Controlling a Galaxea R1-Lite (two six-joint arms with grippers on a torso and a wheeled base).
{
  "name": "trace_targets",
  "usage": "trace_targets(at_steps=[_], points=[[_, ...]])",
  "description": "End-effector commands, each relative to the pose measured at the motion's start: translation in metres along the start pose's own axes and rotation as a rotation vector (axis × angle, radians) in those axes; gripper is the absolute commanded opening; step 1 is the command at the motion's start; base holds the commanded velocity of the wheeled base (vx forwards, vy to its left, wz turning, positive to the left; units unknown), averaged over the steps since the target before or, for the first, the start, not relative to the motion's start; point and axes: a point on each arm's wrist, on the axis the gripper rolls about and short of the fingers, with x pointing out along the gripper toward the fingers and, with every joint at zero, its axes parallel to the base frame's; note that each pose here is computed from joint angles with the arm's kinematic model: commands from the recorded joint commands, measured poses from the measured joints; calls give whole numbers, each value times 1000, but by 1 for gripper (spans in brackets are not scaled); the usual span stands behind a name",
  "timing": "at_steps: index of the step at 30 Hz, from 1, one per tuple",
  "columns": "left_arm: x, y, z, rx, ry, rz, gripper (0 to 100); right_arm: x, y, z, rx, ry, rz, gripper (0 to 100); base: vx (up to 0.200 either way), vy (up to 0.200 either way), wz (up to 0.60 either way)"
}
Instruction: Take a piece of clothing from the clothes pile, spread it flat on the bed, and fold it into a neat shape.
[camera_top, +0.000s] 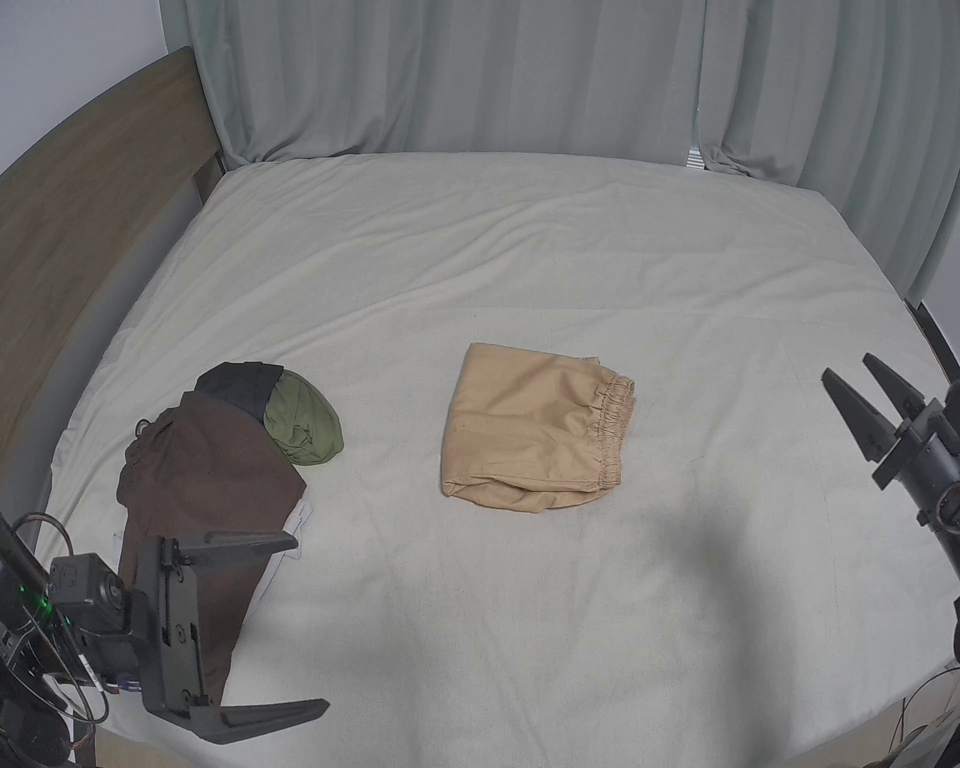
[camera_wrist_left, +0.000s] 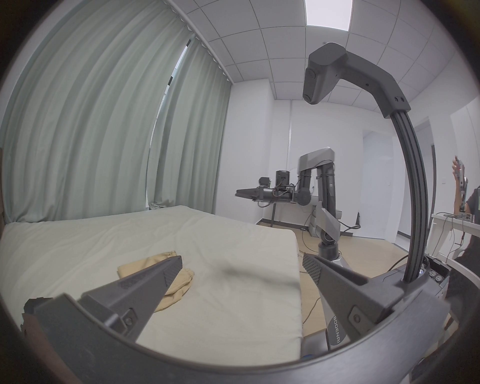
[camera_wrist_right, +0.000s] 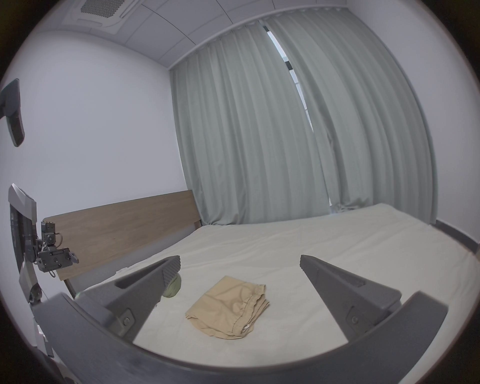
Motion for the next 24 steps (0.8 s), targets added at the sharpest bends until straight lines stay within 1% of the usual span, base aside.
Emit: trace_targets(at_steps=[1,4,8,13,15,17,18,19,22,24], points=[[-18,-21,16,54,-19,94,100,-47,11,30,-97,-111,-48,100,0,0,0],[-27,-30,23,73,-31,172,100,-67,19,38,-137,-126,-49,100,0,0,0],[-40,-44,33,90,-72,225,100,-97,31,44,-193,-129,-68,100,0,0,0],[-57,-68,37,73,-107,231,100,-142,48,38,-189,-100,-74,100,0,0,0],[-60,-72,36,67,-103,231,100,-149,50,35,-187,-94,-75,100,0,0,0],[-71,-88,30,47,-82,240,100,-177,59,18,-173,-60,-78,100,0,0,0],[-71,-88,30,47,-82,240,100,-177,59,18,-173,-60,-78,100,0,0,0],[-74,-93,27,36,-74,249,100,-186,62,11,-170,-45,-84,100,0,0,0],[-84,-105,20,27,-67,311,100,-203,66,-8,-167,-11,-116,100,0,0,0],[-90,-114,13,-6,-55,364,100,-208,65,-25,-154,37,-134,100,0,0,0]])
